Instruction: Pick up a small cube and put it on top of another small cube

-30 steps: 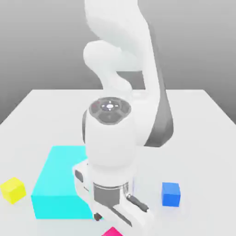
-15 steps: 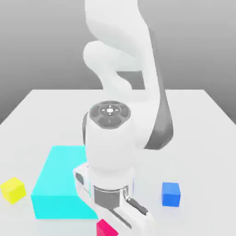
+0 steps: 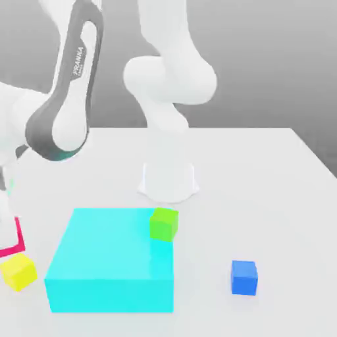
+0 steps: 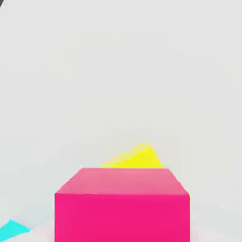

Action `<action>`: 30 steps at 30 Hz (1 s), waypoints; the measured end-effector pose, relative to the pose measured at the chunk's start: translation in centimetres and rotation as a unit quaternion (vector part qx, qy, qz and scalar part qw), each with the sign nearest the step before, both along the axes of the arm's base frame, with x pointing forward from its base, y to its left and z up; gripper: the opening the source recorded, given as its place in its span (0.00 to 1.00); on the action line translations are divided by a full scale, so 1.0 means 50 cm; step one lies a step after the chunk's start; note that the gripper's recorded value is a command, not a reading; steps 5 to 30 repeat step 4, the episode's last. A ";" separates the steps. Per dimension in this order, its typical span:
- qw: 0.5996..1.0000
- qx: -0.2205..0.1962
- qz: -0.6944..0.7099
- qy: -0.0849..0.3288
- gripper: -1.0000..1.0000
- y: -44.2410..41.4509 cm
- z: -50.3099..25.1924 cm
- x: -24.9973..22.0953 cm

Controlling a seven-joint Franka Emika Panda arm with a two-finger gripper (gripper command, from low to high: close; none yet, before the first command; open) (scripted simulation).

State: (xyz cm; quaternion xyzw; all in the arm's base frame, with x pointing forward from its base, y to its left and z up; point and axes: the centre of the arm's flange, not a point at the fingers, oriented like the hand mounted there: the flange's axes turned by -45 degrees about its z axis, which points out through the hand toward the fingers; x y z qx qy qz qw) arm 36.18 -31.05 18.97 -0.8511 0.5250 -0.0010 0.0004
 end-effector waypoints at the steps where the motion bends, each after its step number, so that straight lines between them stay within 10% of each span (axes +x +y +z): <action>1: 1.000 0.000 0.000 0.000 1.00 0.000 -0.017 -0.002; 30: 1.000 0.000 0.000 0.000 1.00 0.000 -0.017 -0.002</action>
